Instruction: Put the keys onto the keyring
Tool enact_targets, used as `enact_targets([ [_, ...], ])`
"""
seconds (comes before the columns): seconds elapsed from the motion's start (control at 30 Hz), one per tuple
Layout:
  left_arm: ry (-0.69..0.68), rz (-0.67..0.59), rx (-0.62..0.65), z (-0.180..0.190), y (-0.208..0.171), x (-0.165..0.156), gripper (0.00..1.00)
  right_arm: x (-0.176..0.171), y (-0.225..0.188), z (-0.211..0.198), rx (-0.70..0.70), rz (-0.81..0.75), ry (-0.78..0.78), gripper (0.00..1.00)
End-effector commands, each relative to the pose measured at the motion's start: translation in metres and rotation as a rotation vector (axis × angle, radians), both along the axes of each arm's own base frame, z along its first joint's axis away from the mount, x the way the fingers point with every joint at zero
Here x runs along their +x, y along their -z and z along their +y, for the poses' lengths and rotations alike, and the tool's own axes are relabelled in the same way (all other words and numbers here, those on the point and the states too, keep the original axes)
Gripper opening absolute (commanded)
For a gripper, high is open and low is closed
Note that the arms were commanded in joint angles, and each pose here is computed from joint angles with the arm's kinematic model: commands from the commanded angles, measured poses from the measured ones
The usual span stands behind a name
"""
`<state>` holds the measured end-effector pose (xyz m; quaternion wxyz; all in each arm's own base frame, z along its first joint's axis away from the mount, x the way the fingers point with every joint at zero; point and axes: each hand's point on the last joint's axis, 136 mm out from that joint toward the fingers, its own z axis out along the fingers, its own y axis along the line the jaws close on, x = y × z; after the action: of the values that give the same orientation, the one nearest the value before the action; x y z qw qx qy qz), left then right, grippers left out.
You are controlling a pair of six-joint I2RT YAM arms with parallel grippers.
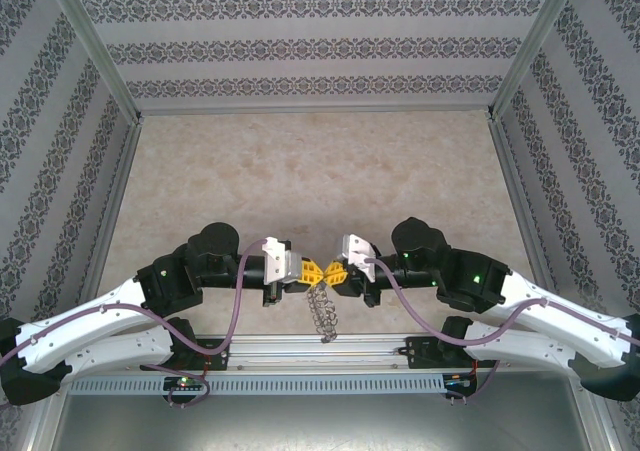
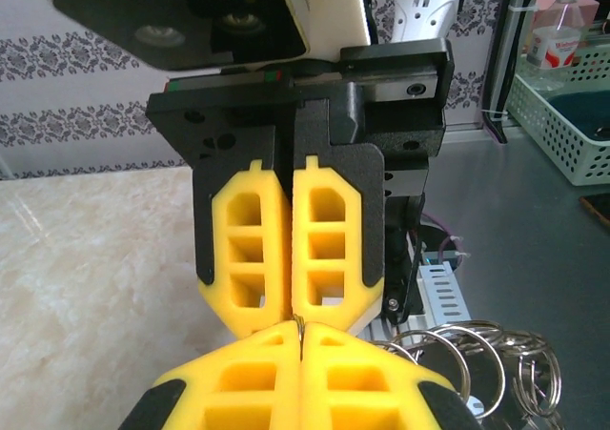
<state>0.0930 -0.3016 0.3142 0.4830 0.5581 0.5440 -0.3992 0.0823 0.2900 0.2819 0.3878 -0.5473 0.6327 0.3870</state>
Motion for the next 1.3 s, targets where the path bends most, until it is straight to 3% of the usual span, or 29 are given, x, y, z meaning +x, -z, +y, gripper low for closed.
enact_targets([
  [0.0,0.081,-0.067,-0.175,-0.001,-0.048,-0.014,0.0,0.003,-0.007,0.006,0.018,0.005,-0.005,0.13],
  [0.2,0.098,-0.06,-0.177,-0.002,-0.048,-0.016,0.0,0.004,-0.009,0.006,0.022,0.005,-0.004,0.17],
  [0.53,0.072,-0.061,-0.17,0.002,-0.045,-0.012,0.0,0.007,-0.024,-0.024,0.115,-0.074,0.101,0.32],
  [0.97,0.109,-0.033,-0.168,-0.001,-0.044,-0.016,0.0,-0.014,-0.044,-0.019,0.22,-0.127,0.007,0.35],
  [1.27,0.107,-0.032,-0.165,-0.002,-0.043,-0.014,0.0,-0.018,-0.043,-0.003,0.236,-0.113,-0.043,0.3],
])
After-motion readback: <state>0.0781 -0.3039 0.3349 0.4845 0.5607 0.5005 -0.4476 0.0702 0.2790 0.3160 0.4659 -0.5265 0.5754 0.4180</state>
